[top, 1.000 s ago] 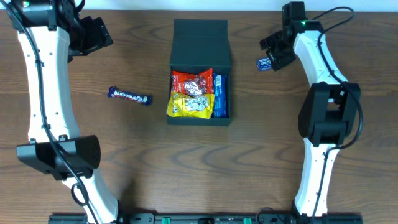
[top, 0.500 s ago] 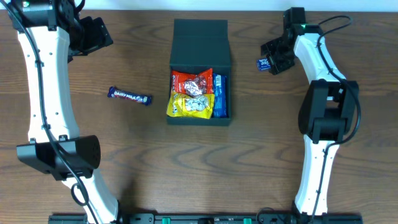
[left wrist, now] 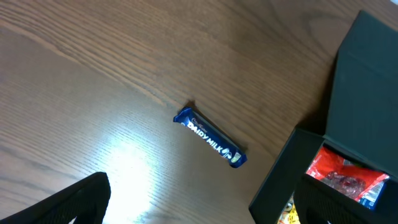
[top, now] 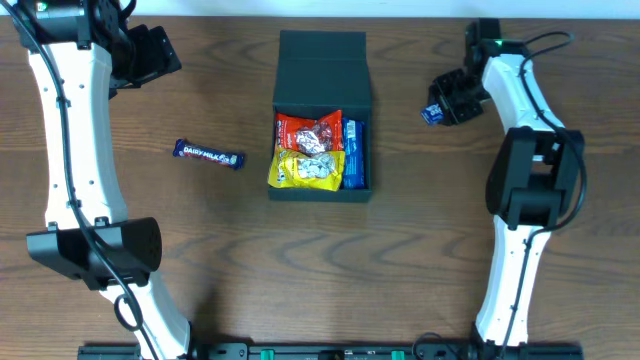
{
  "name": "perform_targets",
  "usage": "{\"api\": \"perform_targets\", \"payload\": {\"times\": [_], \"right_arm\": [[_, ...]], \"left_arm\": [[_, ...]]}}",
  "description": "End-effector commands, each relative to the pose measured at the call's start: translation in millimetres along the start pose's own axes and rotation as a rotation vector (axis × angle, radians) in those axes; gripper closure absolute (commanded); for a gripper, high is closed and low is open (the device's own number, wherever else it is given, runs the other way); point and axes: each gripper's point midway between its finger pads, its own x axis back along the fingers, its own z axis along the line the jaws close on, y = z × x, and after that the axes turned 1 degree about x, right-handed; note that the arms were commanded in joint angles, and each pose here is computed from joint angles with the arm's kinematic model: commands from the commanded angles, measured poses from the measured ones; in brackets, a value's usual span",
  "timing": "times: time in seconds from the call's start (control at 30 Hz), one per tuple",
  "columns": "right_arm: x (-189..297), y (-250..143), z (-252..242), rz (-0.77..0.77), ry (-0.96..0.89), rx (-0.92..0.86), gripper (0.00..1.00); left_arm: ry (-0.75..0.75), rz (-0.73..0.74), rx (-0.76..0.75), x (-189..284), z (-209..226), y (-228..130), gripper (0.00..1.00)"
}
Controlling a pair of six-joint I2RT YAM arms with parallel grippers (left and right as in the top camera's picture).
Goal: Pack container
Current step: 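Move the right gripper to the blue Eclipse tin and grasp it, then place the Eclipse tin upright in the box's right corner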
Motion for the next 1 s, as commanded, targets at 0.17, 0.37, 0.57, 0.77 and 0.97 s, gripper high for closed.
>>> {"api": "perform_targets", "payload": {"times": [0.17, 0.37, 0.57, 0.77, 0.97], "right_arm": [[-3, 24, -34, -0.066, -0.165, 0.377, 0.61], [-5, 12, -32, -0.036, -0.212, 0.786, 0.82], [3, -40, -9, 0.019, -0.187, 1.089, 0.99], [75, -106, 48, -0.099, -0.012, 1.309, 0.99], [133, -166, 59, -0.154, 0.072, 1.424, 0.99]], "left_arm": [[-0.001, -0.021, 0.007, 8, 3, 1, 0.05], [-0.002, -0.020, 0.007, 8, 3, 1, 0.05], [-0.001, -0.020, 0.006, 8, 3, 1, 0.05], [0.001, -0.015, 0.006, 8, 4, 0, 0.05], [0.003, -0.011, 0.006, 8, 4, -1, 0.05]]}}
